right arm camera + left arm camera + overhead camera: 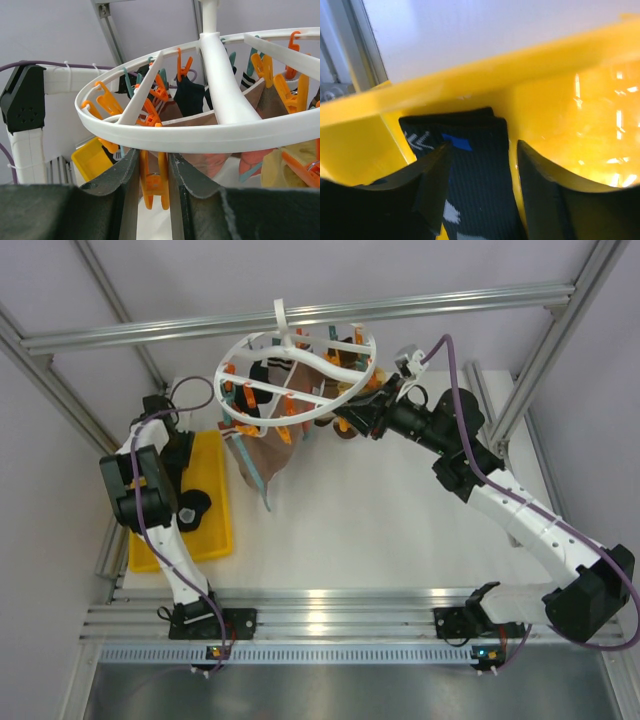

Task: Clip the socks to the hanger
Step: Adjust the sock in the bin.

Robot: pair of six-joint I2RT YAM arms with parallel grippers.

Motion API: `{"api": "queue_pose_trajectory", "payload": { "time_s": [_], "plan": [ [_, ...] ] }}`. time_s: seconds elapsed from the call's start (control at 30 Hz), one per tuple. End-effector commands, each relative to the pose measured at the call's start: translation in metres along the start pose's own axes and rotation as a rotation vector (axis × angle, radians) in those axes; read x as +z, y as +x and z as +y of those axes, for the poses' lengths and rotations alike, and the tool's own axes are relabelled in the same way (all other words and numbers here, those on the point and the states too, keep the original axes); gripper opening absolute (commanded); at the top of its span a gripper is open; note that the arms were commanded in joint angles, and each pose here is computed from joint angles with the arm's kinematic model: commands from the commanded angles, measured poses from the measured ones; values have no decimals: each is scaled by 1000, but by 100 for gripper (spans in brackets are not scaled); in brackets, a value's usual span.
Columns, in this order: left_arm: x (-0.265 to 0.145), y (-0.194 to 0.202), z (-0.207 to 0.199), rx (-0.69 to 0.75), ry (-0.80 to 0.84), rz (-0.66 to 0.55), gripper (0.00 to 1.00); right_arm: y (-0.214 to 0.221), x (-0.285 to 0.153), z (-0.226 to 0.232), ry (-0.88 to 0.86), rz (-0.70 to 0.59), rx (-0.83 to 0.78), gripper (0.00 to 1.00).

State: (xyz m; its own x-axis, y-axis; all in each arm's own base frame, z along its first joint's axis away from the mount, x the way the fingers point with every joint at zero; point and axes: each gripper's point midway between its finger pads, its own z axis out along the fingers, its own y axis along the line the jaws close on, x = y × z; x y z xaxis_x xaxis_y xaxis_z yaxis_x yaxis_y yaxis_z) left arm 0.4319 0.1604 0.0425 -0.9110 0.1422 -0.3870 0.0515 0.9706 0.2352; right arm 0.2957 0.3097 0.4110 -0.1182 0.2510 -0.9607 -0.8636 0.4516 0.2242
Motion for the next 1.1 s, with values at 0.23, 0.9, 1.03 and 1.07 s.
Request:
{"api": "queue_pose_trajectory", "payload": {
  "time_s": [0.23, 0.9, 1.03, 1.07],
  "plan": [
    [11, 0, 0, -47, 34, 1, 19, -9, -4, 1, -8, -19, -11, 0],
    [-149, -24, 18, -48, -60, -256, 0, -26, -10, 6, -4, -38, -47, 0],
    [-172, -28, 12, -22, -37, -326, 0, -27, -10, 7, -3, -37, -57, 0],
    [-176, -24, 9, -11, -23, -318, 0, -27, -11, 7, -2, -38, -57, 0]
  ]
}}
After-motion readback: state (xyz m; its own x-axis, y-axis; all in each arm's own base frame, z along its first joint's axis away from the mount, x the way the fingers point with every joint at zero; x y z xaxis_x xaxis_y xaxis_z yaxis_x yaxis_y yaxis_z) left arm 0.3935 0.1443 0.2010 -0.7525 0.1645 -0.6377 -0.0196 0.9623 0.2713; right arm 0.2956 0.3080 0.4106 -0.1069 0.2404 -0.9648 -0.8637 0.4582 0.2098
